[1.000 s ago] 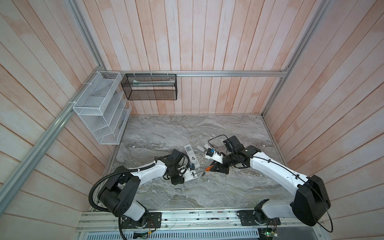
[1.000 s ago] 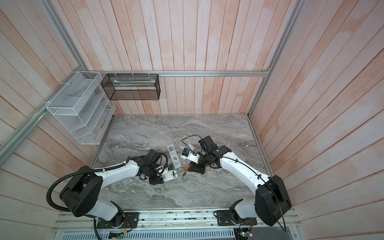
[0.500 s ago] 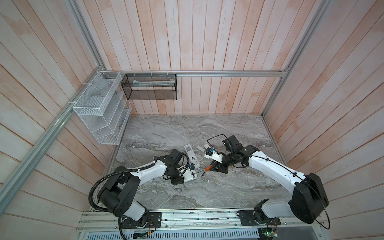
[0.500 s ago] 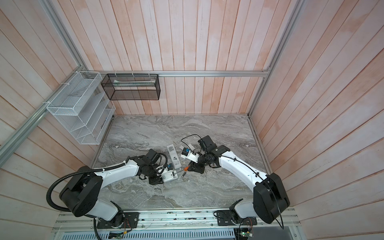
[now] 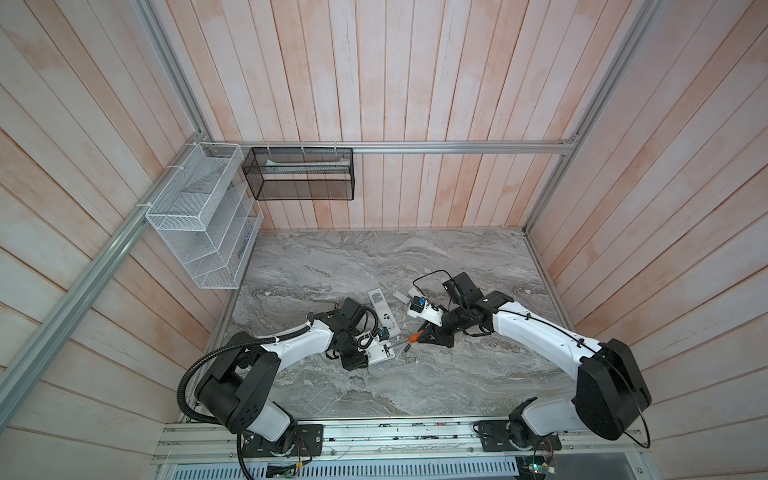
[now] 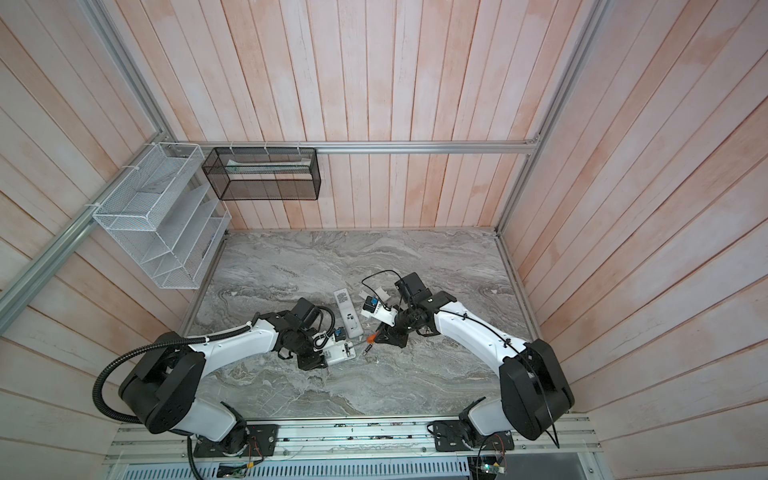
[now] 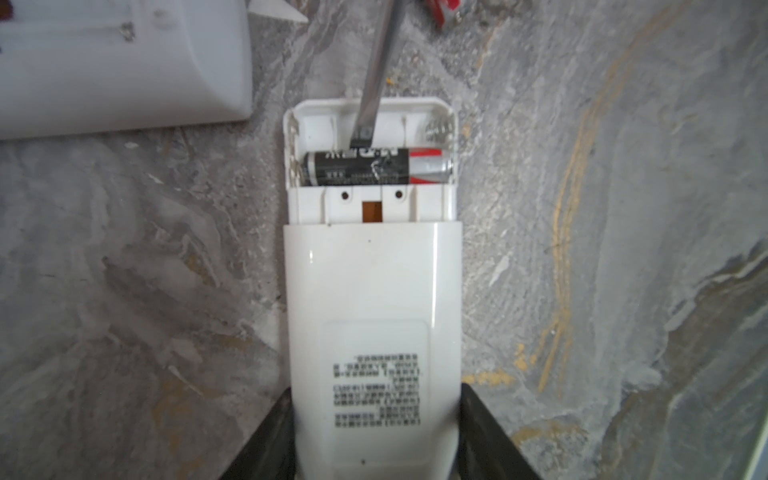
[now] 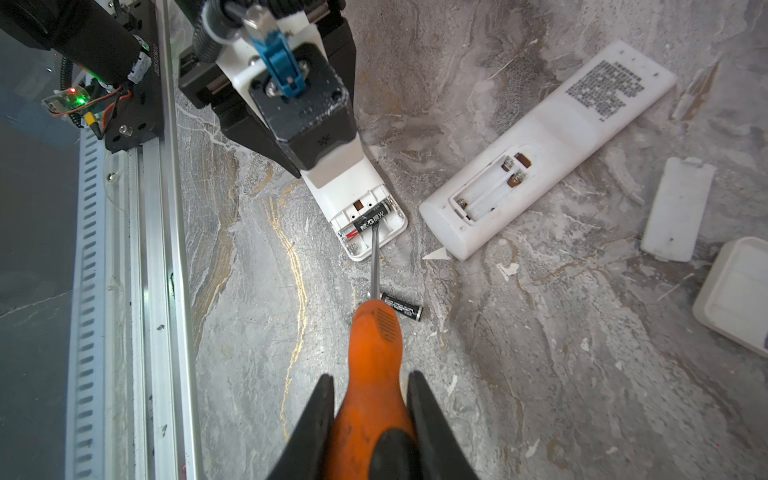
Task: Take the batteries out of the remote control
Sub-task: 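Pry the black battery out with the screwdriver while the left holds the remote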
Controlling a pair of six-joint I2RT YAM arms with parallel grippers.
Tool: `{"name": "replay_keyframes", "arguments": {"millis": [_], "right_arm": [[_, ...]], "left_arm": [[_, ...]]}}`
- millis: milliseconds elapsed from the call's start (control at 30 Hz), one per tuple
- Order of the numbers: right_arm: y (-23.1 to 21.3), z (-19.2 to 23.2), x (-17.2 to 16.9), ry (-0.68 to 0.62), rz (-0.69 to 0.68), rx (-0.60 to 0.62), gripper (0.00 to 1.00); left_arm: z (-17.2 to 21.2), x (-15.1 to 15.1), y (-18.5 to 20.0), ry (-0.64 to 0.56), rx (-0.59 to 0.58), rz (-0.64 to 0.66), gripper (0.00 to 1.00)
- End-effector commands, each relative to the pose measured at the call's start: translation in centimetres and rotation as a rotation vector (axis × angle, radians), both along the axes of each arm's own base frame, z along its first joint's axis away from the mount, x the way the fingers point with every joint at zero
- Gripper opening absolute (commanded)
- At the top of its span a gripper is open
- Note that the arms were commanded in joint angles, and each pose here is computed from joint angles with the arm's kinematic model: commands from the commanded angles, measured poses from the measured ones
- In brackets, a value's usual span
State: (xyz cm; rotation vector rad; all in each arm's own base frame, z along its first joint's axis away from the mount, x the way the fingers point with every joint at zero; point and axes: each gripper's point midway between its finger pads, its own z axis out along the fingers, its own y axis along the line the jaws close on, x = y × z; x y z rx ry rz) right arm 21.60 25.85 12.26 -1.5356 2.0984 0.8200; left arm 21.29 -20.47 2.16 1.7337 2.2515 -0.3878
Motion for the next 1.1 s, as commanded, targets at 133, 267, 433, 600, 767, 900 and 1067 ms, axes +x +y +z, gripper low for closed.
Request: {"name": "replay_keyframes", "arguments": {"millis": [133, 267, 433, 600, 767, 900, 1067], "right_arm": [[0.4, -0.5, -0.9, 0.082, 0.002, 0.008, 0.0], [0.4, 1.7, -0.9, 0.042, -0.018, 0.033, 0.0], [1.4, 2.8, -1.9, 0.085, -0.032, 0.162, 0.0], [1.4, 1.2, -2.0, 0.13, -0.045, 0.133, 0.0], [0.9, -0.1, -1.8, 0.138, -0.06, 0.076, 0.0], [0.6, 0.4, -1.3, 0.117, -0.077, 0.049, 0.0], [0.3, 3.4, -1.2, 0.132, -0.16, 0.067, 0.0]], "left_arm": [[0.4, -0.2, -0.5, 0.021, -0.021, -0.017, 0.36], [0.5, -0.2, -0.4, 0.011, -0.021, -0.016, 0.36], [0.5, 0.0, -0.5, 0.015, -0.02, -0.014, 0.36], [0.6, 0.0, -0.5, 0.013, -0.023, -0.015, 0.36], [0.6, -0.1, -0.4, 0.014, -0.022, -0.011, 0.36], [0.5, -0.2, -0.4, 0.016, -0.021, -0.009, 0.36], [0.6, 0.2, -0.6, 0.018, -0.018, 0.011, 0.44]]}}
